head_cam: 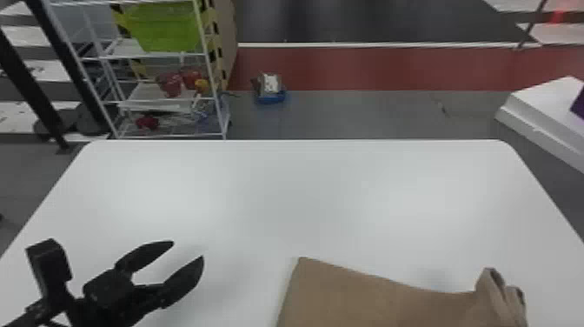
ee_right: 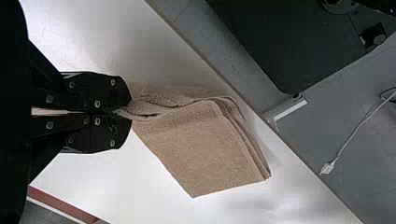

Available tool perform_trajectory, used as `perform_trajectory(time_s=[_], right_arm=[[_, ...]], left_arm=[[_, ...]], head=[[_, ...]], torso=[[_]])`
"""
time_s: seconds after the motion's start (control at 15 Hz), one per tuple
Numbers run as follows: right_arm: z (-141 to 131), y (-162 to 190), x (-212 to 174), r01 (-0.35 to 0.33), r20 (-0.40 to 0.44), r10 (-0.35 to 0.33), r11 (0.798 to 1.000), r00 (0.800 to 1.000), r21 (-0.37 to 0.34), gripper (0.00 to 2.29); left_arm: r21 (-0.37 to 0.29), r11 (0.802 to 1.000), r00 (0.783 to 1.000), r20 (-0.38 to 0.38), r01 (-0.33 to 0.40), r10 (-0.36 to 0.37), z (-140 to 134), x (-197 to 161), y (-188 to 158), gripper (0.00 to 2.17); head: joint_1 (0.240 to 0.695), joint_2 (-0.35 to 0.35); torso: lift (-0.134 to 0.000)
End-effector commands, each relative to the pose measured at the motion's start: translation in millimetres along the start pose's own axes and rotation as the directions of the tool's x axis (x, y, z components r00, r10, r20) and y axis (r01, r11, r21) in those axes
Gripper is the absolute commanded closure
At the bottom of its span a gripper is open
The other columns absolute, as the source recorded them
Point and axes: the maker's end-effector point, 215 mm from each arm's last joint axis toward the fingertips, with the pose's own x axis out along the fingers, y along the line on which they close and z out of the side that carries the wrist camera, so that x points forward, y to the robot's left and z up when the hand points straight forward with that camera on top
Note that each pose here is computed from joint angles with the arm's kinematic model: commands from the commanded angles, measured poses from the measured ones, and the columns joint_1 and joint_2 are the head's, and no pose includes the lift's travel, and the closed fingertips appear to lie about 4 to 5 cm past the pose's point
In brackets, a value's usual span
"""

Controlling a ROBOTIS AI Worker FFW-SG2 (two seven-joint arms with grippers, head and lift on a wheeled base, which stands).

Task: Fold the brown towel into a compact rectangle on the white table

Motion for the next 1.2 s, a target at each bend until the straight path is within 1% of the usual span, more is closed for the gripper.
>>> perform_trajectory(time_s=[0.0, 0.07, 0.13, 0.2, 0.27, 0.33, 0.4, 0.47, 0.53, 0.6, 0.67, 0.8, 0.93, 1.07, 1.13], right_arm=[[-2, 3, 0, -0.006, -0.005, 0.006, 1.000, 1.000, 0.014, 1.70], [-1, 5, 2, -0.010, 0.001, 0.010, 1.000, 1.000, 0.017, 1.70], [-1, 5, 3, -0.012, -0.001, 0.012, 1.000, 1.000, 0.016, 1.70], [0, 6, 3, -0.015, 0.000, 0.015, 1.000, 1.000, 0.014, 1.70], [0, 7, 5, -0.019, 0.000, 0.019, 1.000, 1.000, 0.014, 1.70], [0, 7, 5, -0.021, 0.001, 0.021, 1.000, 1.000, 0.015, 1.70], [1, 8, 5, -0.022, 0.002, 0.022, 1.000, 1.000, 0.017, 1.70], [0, 10, 6, -0.025, 0.004, 0.025, 0.999, 1.000, 0.022, 1.70], [0, 12, 7, -0.027, 0.006, 0.027, 0.999, 1.000, 0.027, 1.70], [0, 14, 8, -0.029, 0.009, 0.029, 0.999, 1.000, 0.032, 1.70], [0, 15, 8, -0.030, 0.010, 0.030, 0.999, 0.999, 0.032, 1.70], [0, 16, 9, -0.032, 0.012, 0.032, 0.999, 0.999, 0.036, 1.70], [-1, 19, 10, -0.037, 0.015, 0.036, 0.999, 0.999, 0.040, 1.70], [-2, 21, 9, -0.038, 0.012, 0.038, 0.998, 0.999, 0.040, 1.70], [-3, 21, 9, -0.039, 0.009, 0.038, 0.998, 0.999, 0.043, 1.70]], left_arm=[[-0.024, 0.998, 0.998, 0.005, 0.066, -0.066, 0, 7, -29, 0.14], [-0.027, 0.994, 0.994, 0.002, 0.110, -0.110, -3, 13, -52, 0.14], [-0.023, 0.987, 0.987, -0.006, 0.158, -0.158, -5, 21, -78, 0.14], [-0.030, 0.980, 0.980, -0.027, 0.194, -0.195, -11, 29, -97, 0.14], [-0.049, 0.974, 0.972, -0.068, 0.222, -0.225, -22, 35, -114, 0.14], [-0.053, 0.972, 0.965, -0.124, 0.227, -0.232, -36, 40, -123, 0.14], [-0.076, 0.973, 0.954, -0.197, 0.216, -0.227, -56, 42, -127, 0.14], [-0.112, 0.974, 0.938, -0.268, 0.195, -0.219, -73, 40, -129, 0.14], [-0.125, 0.977, 0.926, -0.319, 0.171, -0.203, -86, 40, -130, 0.14], [-0.126, 0.981, 0.912, -0.368, 0.145, -0.182, -97, 40, -130, 0.14], [-0.130, 0.984, 0.900, -0.402, 0.125, -0.168, -105, 40, -128, 0.14], [-0.151, 0.981, 0.889, -0.424, 0.120, -0.174, -109, 41, -132, 0.14], [-0.145, 0.979, 0.888, -0.417, 0.144, -0.192, -102, 44, -144, 0.14], [-0.171, 0.973, 0.877, -0.429, 0.155, -0.215, -104, 42, -156, 0.14], [-0.186, 0.967, 0.871, -0.430, 0.173, -0.238, -103, 42, -166, 0.14]], head=[[0.695, 0.008], [0.695, -0.020], [0.695, -0.020], [0.695, -0.071], [0.695, -0.109], [0.695, -0.149], [0.695, -0.186], [0.695, -0.218], [0.695, -0.259], [0.695, -0.271], [0.695, -0.278], [0.695, -0.293], [0.695, -0.302], [0.695, -0.317], [0.695, -0.337]], torso=[[-0.123], [-0.123], [-0.123], [-0.123], [-0.123], [-0.123], [-0.123], [-0.123], [-0.123], [-0.123], [-0.123], [-0.123], [-0.123], [-0.123], [-0.123]])
